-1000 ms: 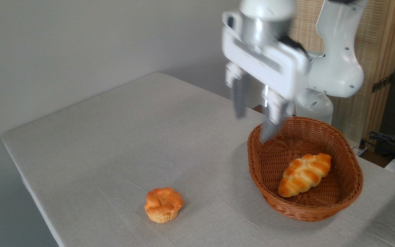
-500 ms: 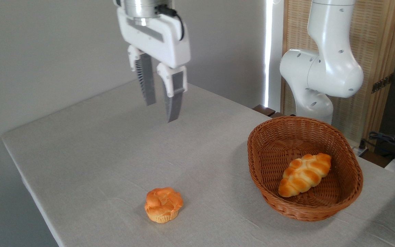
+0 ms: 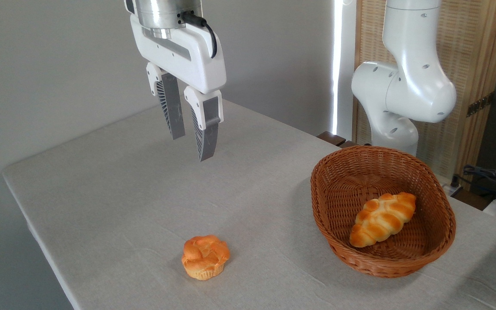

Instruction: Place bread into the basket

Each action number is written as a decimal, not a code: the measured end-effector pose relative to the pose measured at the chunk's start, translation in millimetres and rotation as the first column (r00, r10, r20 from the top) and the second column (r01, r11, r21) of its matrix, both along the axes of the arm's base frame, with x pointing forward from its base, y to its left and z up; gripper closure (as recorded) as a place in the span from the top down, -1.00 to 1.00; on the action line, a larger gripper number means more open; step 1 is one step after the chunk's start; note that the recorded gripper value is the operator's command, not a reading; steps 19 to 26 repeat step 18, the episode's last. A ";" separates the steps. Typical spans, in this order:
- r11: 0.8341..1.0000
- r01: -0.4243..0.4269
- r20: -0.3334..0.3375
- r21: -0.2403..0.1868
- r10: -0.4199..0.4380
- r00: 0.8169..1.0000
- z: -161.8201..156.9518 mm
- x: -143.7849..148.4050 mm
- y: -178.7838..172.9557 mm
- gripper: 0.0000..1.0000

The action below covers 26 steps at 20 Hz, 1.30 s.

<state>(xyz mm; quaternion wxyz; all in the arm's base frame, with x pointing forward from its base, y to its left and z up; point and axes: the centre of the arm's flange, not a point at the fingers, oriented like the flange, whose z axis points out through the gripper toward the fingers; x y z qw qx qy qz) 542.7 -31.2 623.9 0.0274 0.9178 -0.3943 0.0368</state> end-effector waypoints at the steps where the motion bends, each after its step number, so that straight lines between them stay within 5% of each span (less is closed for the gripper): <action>1: 1.000 0.000 0.003 -0.001 0.000 1.000 1.0 2.5 0.3 1.00; 26: 0.998 -0.051 -0.012 0.034 0.051 0.999 1.4 7.3 4.6 1.00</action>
